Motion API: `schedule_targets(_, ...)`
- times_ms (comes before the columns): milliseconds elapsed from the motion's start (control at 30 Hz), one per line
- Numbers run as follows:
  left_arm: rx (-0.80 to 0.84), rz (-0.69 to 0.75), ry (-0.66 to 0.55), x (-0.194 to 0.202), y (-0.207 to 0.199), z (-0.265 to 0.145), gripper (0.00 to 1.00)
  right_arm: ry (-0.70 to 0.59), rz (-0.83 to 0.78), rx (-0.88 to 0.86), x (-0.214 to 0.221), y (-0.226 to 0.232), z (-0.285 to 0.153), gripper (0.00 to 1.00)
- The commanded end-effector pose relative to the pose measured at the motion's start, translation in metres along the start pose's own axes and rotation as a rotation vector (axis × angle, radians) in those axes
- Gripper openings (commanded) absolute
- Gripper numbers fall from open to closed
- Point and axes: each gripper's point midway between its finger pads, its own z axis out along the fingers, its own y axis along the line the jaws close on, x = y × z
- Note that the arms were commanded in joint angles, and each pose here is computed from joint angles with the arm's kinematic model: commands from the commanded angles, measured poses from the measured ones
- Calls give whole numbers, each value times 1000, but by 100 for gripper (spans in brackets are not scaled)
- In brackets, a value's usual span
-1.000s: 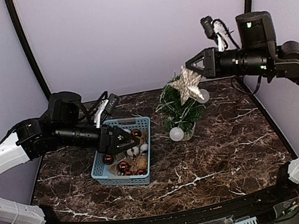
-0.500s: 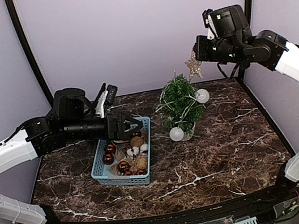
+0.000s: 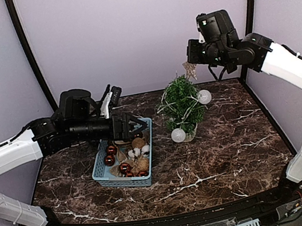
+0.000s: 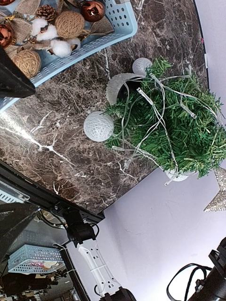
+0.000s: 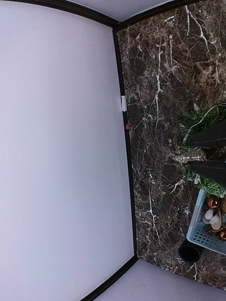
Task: Decorate the small christmas tree
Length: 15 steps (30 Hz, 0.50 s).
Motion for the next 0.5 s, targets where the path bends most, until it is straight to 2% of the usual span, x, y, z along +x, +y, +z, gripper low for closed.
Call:
schedule_targets(0,2,-6,-23,-2,2,-3,79,-59,20,-1,-16,6,5,0)
schedule_targets(467,-14,-16,-31,0,7,-10,79,51,-53,1,44,11,42,0)
